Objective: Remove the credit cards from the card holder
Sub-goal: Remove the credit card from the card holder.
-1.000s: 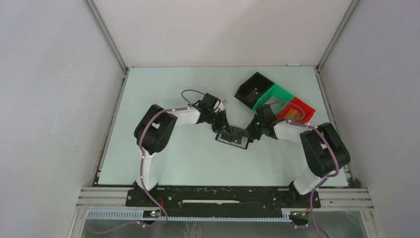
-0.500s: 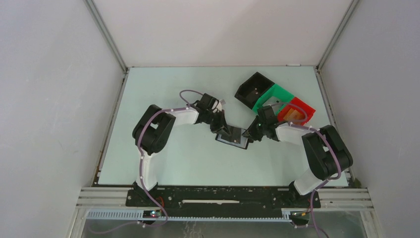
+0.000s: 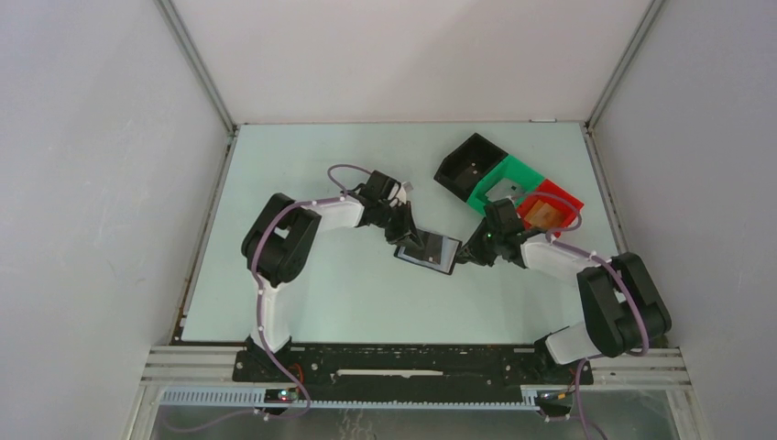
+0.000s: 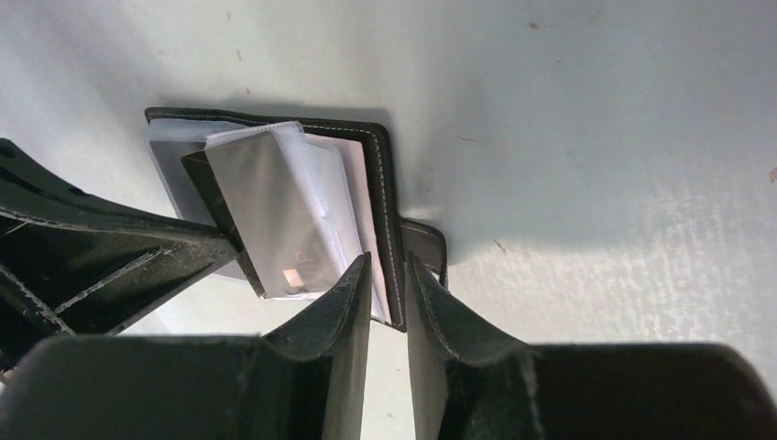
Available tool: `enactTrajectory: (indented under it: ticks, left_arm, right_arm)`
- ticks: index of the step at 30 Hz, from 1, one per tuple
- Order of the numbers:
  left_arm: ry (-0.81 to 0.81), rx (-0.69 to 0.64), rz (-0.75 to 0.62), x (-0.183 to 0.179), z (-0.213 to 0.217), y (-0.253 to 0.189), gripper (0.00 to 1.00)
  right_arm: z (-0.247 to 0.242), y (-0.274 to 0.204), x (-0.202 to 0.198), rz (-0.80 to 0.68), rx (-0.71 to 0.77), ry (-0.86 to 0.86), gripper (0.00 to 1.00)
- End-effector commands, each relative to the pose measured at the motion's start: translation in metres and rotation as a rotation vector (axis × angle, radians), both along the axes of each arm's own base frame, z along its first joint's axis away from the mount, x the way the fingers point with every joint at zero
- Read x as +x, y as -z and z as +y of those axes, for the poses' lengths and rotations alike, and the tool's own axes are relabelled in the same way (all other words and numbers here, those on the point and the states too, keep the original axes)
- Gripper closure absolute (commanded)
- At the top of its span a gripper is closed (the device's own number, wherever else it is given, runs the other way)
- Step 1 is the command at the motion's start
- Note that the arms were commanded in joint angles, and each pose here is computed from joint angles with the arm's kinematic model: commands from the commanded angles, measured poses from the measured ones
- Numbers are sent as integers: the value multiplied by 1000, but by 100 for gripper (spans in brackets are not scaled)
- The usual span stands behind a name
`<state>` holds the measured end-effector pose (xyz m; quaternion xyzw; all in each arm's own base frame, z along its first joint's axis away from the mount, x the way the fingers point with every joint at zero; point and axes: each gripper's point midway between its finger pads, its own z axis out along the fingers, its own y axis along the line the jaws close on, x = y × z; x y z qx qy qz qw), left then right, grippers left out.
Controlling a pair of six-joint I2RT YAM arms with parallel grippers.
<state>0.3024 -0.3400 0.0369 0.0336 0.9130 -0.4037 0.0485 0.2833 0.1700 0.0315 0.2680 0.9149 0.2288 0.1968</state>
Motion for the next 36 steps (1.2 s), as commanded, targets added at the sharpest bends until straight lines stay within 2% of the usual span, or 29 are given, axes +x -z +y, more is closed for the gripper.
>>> enactTrajectory:
  ticks: [1,5,13,23,27,32,36]
  left_arm:
    - [15,-33,-59,2,1,-25,100]
    - [20,-42,-55,3,0,-26,100]
    - [43,-41,-31,0,-2,-20,100]
    - [86,-6,-26,5,-2,-20,100]
    - [102,6,-18,8,-2,-18,100]
    - [104,13,-14,12,0,-17,100]
    - [100,20,-15,17,4,-15,100]
  right_arm:
    - [18,-20,10,-86,27,-66,73]
    - [37,-29,13,-133,36,-119,73]
    - [49,-8,18,-82,35,-116,77]
    - [33,43,3,76,-52,-65,84]
    - [25,53,-3,109,-94,-50,89]
    - [15,59,-5,128,-132,-32,99]
    - [8,65,-7,151,-155,-22,100]
